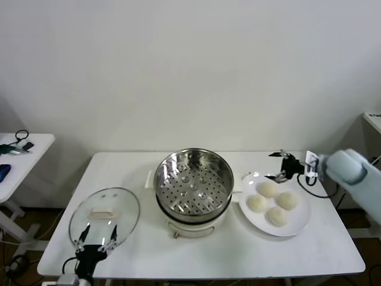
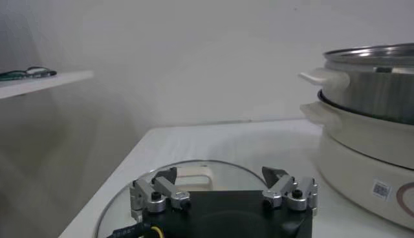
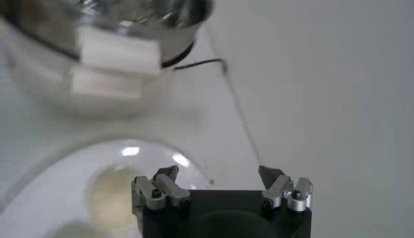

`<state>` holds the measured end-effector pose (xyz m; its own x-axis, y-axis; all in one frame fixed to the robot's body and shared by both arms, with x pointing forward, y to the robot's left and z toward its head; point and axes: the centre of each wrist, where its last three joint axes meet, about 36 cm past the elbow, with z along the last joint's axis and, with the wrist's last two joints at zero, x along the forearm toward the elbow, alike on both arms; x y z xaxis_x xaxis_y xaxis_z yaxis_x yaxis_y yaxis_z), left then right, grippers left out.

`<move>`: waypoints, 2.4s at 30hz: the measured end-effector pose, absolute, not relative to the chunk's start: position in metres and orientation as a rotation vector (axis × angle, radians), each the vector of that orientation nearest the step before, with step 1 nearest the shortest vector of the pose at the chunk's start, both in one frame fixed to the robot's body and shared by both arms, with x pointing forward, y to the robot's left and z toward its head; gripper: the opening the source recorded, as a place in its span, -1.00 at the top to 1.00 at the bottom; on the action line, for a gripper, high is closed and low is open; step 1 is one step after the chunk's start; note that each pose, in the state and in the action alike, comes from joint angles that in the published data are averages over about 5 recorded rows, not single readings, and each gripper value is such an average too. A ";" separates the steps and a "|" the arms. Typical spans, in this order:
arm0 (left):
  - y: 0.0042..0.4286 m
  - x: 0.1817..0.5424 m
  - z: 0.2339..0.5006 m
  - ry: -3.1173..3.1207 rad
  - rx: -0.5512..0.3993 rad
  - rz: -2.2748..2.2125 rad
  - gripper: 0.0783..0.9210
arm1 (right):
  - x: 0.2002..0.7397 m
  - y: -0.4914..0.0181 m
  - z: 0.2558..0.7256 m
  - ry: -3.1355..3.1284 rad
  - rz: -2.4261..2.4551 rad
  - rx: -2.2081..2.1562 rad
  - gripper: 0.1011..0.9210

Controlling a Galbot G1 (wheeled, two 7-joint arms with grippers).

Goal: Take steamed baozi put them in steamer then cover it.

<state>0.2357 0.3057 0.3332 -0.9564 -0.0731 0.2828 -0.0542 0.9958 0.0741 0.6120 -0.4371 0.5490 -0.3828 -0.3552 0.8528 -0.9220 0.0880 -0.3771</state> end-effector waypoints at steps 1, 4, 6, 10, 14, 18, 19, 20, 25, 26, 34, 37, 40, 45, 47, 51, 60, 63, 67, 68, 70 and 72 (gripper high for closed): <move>0.305 0.235 0.333 -2.850 0.092 -0.094 -0.77 | 0.617 -0.437 0.550 -1.757 1.294 1.267 -0.76; 0.305 0.235 0.332 -2.852 0.092 -0.091 -0.77 | 0.631 -0.433 0.552 -1.644 1.308 1.284 -0.76; 0.305 0.234 0.332 -2.852 0.093 -0.088 -0.77 | 0.640 -0.429 0.552 -1.589 1.312 1.285 -0.76; 0.305 0.233 0.332 -2.853 0.094 -0.086 -0.77 | 0.656 -0.416 0.546 -1.516 1.310 1.273 -0.76; 0.306 0.234 0.332 -2.857 0.095 -0.088 -0.77 | 0.670 -0.402 0.534 -1.463 1.303 1.259 -0.76; 0.306 0.234 0.332 -2.858 0.098 -0.088 -0.77 | 0.681 -0.390 0.520 -1.426 1.291 1.252 -0.76; 0.306 0.234 0.332 -2.858 0.098 -0.088 -0.77 | 0.683 -0.387 0.517 -1.418 1.288 1.251 -0.76; 0.307 0.234 0.332 -2.858 0.099 -0.088 -0.77 | 0.685 -0.384 0.513 -1.411 1.285 1.249 -0.76; 0.308 0.234 0.330 -2.856 0.104 -0.088 -0.77 | 0.692 -0.374 0.496 -1.382 1.272 1.239 -0.76; 0.308 0.234 0.330 -2.856 0.104 -0.088 -0.77 | 0.693 -0.373 0.493 -1.377 1.270 1.237 -0.76; 0.307 0.234 0.329 -2.854 0.102 -0.086 -0.77 | 0.698 -0.367 0.472 -1.365 1.256 1.213 -0.76; 0.307 0.234 0.328 -2.854 0.103 -0.086 -0.77 | 0.700 -0.366 0.466 -1.371 1.251 1.201 -0.76; 0.308 0.233 0.327 -2.854 0.105 -0.087 -0.77 | 0.702 -0.366 0.462 -1.373 1.250 1.189 -0.76; 0.309 0.233 0.326 -2.853 0.109 -0.088 -0.77 | 0.703 -0.368 0.457 -1.365 1.246 1.175 -0.72; 0.309 0.232 0.327 -2.853 0.109 -0.087 -0.77 | 0.703 -0.368 0.455 -1.364 1.243 1.174 -0.66; 0.309 0.232 0.327 -2.853 0.111 -0.085 -0.77 | 0.704 -0.366 0.452 -1.365 1.237 1.176 -0.54; 0.308 0.231 0.327 -2.854 0.116 -0.083 -0.77 | 0.705 -0.365 0.456 -1.364 1.247 1.187 -0.44; 0.307 0.230 0.328 -2.855 0.117 -0.080 -0.77 | 0.706 -0.365 0.465 -1.362 1.263 1.197 -0.44; 0.305 0.230 0.329 -2.856 0.122 -0.079 -0.77 | 0.713 -0.360 0.493 -1.347 1.320 1.228 -0.45; 0.305 0.230 0.330 -2.857 0.123 -0.079 -0.77 | 0.716 -0.357 0.503 -1.340 1.343 1.240 -0.45; 0.304 0.230 0.330 -2.858 0.123 -0.078 -0.77 | 0.722 -0.349 0.528 -1.327 1.401 1.269 -0.45; 0.303 0.231 0.331 -2.860 0.121 -0.078 -0.77 | 0.727 -0.337 0.559 -1.314 1.472 1.302 -0.45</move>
<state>0.2311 0.3030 0.3309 -0.9581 -0.0900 0.2719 -0.0750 0.9951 0.0651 0.7270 -0.3366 0.5590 -0.1927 -0.0871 0.9774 -0.9613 -0.1832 -0.2059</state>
